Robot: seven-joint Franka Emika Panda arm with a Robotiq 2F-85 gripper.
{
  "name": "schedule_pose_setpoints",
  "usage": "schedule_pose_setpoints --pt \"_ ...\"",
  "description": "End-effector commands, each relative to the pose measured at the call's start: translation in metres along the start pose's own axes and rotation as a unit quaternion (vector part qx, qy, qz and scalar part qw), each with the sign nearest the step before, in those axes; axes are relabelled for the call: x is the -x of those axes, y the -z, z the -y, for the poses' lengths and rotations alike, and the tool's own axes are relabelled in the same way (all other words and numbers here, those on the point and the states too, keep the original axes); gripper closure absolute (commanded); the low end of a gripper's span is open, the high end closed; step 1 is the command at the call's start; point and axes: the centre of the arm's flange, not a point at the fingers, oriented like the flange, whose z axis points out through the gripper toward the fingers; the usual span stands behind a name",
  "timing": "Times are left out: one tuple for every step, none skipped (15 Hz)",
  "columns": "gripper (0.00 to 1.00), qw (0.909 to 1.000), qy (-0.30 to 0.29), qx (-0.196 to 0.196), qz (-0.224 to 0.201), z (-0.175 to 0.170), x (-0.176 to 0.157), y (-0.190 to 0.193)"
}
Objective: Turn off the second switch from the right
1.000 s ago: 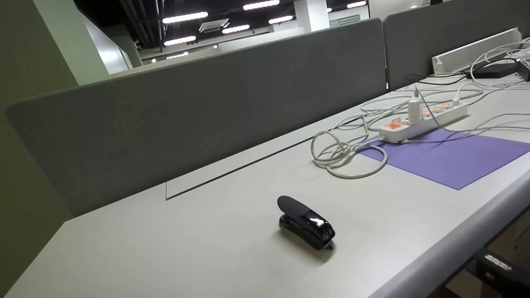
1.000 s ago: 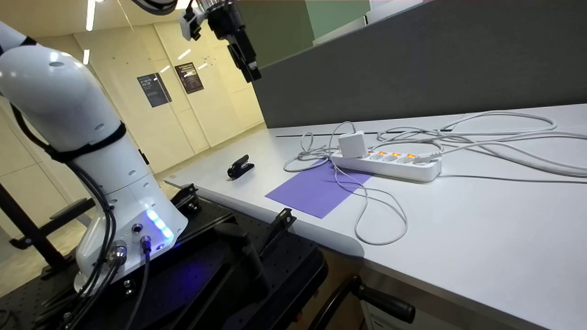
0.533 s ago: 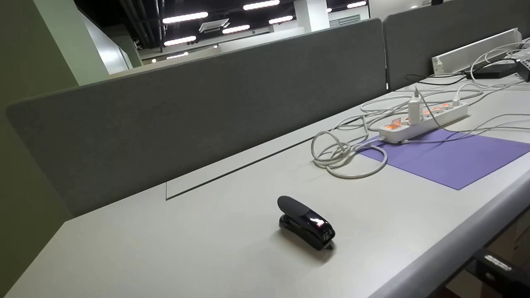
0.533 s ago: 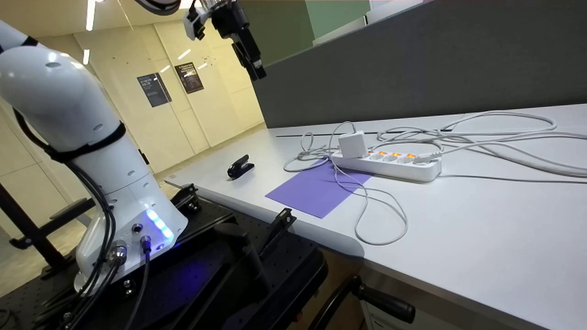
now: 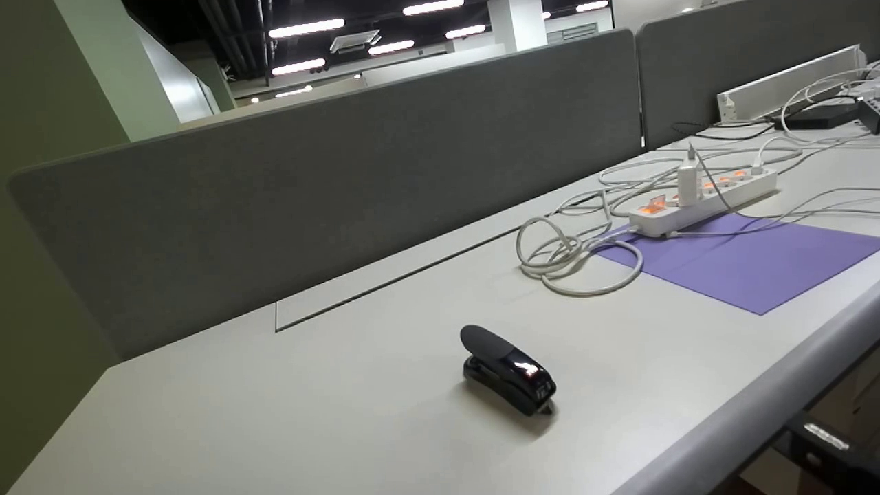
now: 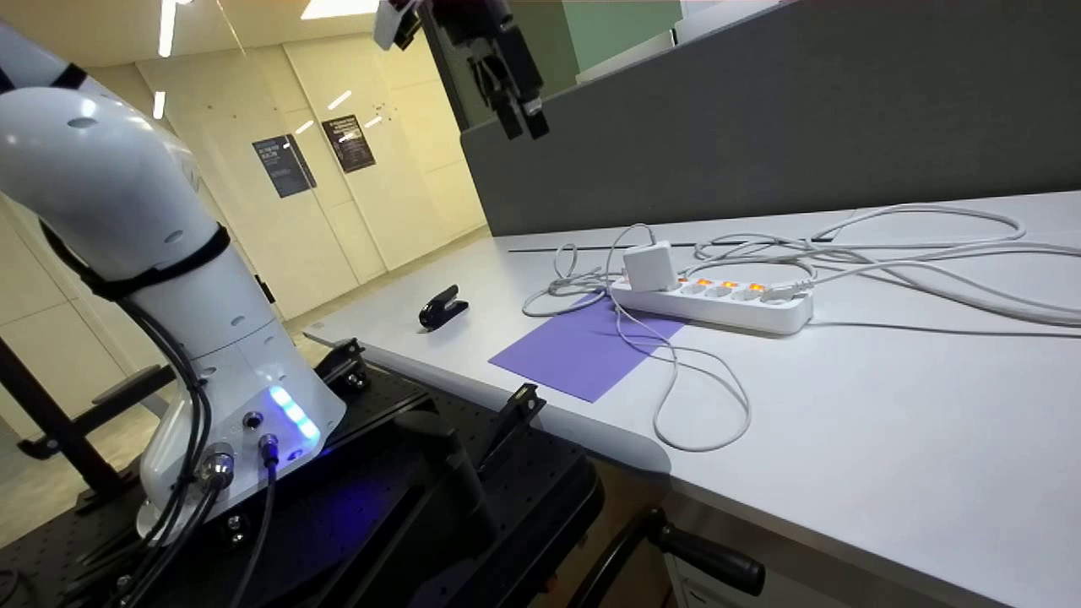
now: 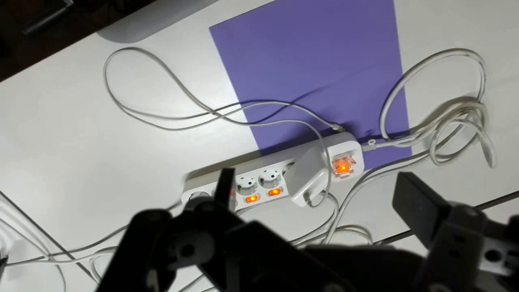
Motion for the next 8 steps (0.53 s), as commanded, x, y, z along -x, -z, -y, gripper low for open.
schedule_pose_setpoints --pt "0.00 0.9950 0.088 -0.034 0.032 -0.060 -0.045 0.006" --pt "0.00 0.9919 0.114 -0.041 0.038 -0.068 -0.051 0.009" --pt "0.00 0.9879 0.140 -0.045 0.049 -0.073 -0.058 0.012" --pt "0.00 0.9846 0.152 -0.047 0.073 -0.072 -0.067 0.016" --pt "0.00 0.9906 0.123 -0.044 0.040 -0.067 -0.030 0.007" --pt "0.00 0.9881 0.136 -0.048 0.052 -0.068 -0.037 0.010" --pt "0.00 0.9868 0.144 -0.047 0.058 -0.067 -0.044 0.011" --pt "0.00 0.9859 0.148 -0.046 0.063 -0.065 -0.048 0.011"
